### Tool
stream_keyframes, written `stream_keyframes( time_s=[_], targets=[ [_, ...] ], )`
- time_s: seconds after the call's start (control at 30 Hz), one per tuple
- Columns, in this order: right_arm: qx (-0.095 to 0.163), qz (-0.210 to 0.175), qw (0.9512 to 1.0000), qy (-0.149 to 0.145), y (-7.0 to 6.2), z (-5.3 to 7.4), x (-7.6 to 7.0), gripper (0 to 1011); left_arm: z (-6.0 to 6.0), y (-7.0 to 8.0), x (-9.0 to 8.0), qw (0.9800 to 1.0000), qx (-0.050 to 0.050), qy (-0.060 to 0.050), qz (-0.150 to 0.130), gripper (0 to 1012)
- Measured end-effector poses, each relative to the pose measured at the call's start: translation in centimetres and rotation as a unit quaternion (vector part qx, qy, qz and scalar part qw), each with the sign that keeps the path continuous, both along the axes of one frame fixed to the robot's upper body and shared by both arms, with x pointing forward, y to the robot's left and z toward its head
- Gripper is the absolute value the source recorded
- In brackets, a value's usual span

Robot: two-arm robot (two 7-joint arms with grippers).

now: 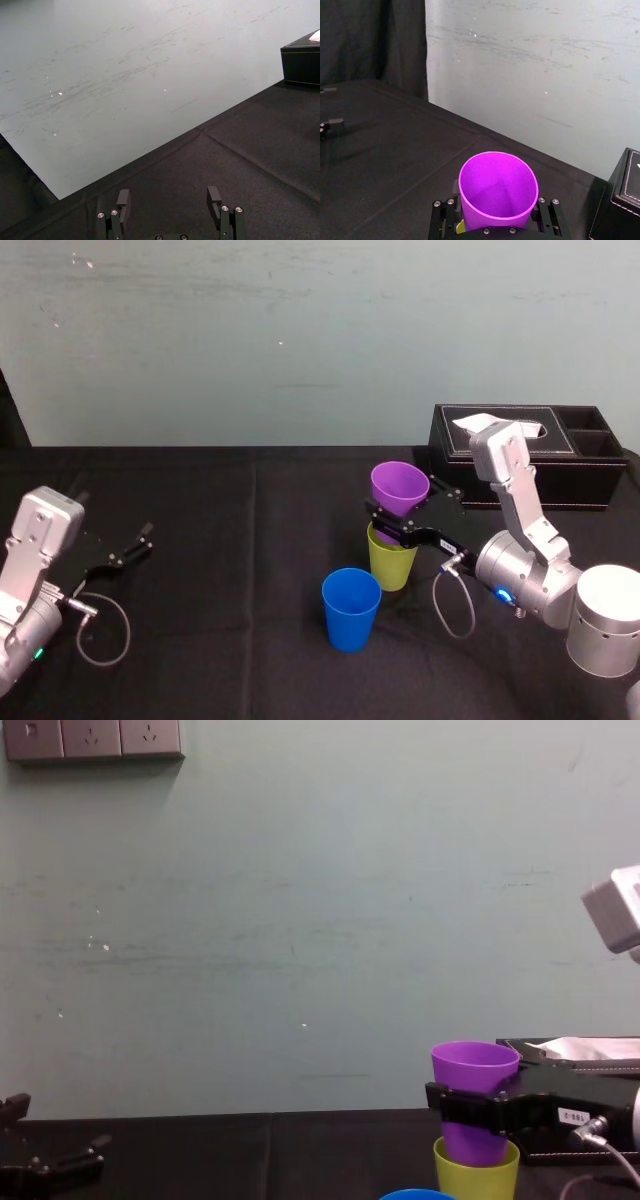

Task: Stack the three plastic cups sequentially using one hand.

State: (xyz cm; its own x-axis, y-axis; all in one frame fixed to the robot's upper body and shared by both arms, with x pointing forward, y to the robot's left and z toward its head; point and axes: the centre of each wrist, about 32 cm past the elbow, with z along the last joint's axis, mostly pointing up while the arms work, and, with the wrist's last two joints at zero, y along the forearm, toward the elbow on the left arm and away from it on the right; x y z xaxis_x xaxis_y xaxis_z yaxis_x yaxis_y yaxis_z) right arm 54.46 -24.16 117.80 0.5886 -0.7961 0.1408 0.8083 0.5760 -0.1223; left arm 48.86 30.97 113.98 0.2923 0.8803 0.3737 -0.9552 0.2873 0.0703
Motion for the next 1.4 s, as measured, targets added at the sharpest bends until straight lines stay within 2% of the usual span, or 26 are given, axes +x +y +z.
stream_keyframes(
  time_s=[0.47,0.9,1.27,1.4],
  targets=[
    [-0.001,0.001,1.0000,0.005,0.26,-0.60,0.14,743,0.00,0.00,0.00,1.0000,0.000,0.000,0.000,1000],
    [-0.001,0.000,1.0000,0.005,0.25,-0.59,0.12,743,0.00,0.00,0.00,1.0000,0.000,0.000,0.000,1000],
    [-0.001,0.000,1.0000,0.004,0.20,-0.54,0.12,1004,0.00,0.00,0.00,1.0000,0.000,0.000,0.000,1000],
    [-0.001,-0.001,1.0000,0.004,0.20,-0.53,0.12,1004,0.00,0.00,0.00,1.0000,0.000,0.000,0.000,1000]
  ],
)
